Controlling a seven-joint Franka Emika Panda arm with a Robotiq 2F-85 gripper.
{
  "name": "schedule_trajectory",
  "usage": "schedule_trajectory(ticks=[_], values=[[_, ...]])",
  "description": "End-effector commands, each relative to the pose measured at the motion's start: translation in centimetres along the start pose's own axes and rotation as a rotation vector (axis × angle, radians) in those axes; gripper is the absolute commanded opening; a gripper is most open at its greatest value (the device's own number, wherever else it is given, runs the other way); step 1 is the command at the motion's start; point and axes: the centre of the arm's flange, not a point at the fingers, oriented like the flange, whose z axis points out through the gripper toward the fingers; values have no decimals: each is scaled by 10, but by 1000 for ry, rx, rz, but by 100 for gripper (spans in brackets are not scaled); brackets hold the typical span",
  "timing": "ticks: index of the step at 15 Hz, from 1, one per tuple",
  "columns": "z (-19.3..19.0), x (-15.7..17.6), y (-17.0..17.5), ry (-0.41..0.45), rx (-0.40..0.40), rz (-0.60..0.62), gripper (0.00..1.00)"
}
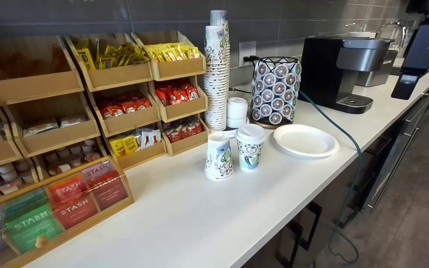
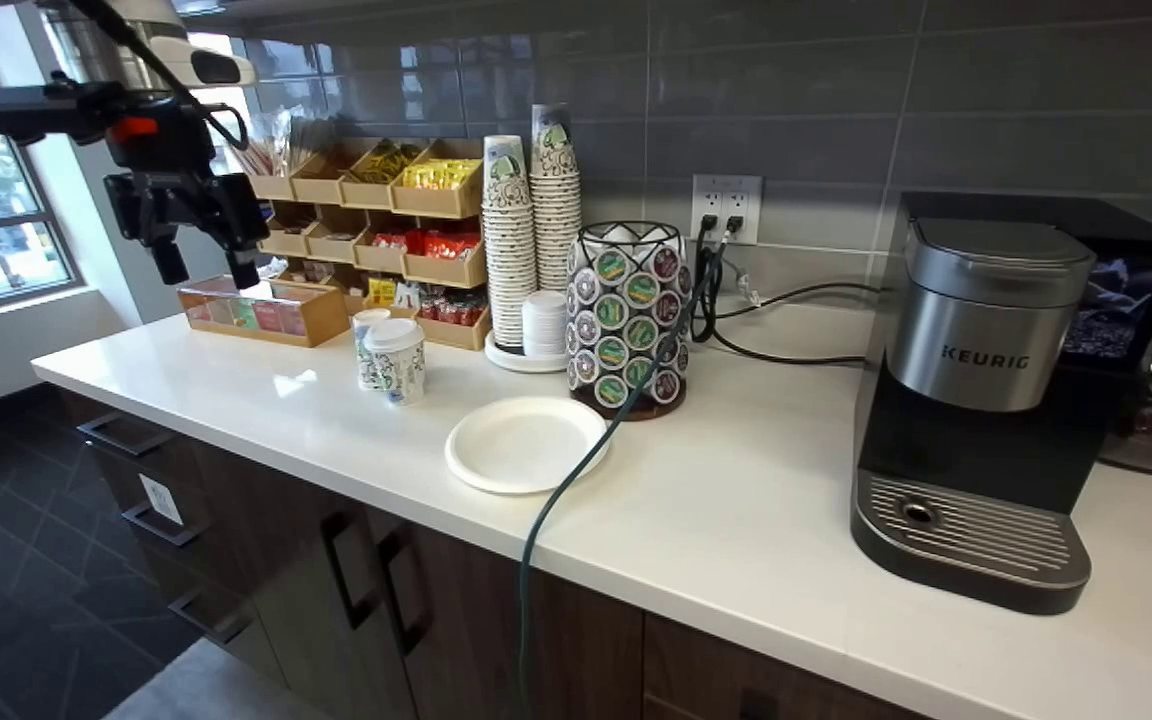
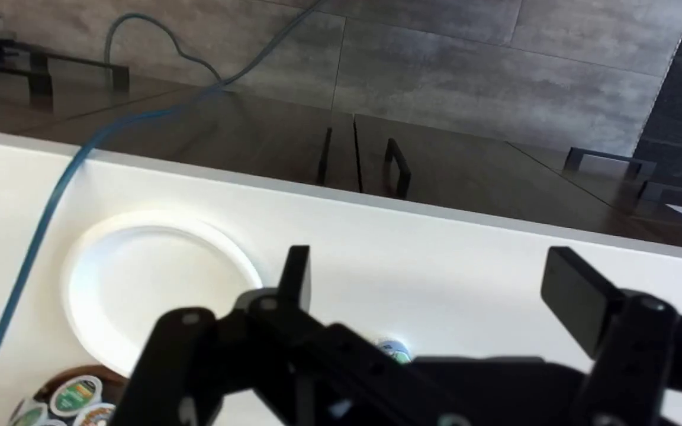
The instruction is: Secure the lid on the cup
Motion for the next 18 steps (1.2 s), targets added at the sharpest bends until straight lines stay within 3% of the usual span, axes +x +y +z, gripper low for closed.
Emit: schedule_trajectory(ticks=[1, 5, 11, 12, 13, 14, 16, 18], values=[[6, 45, -30, 2, -5, -103, 100], [21, 98, -42, 2, -1, -168, 100], [50, 166, -50, -29, 5, -143, 100], [56, 175, -50, -32, 7, -135, 98], [61, 184, -49, -28, -1, -128, 86], [66, 192, -49, -34, 8, -123, 87], [76, 208, -48, -38, -2, -114, 79], [84, 222, -45, -42, -12, -99, 82]])
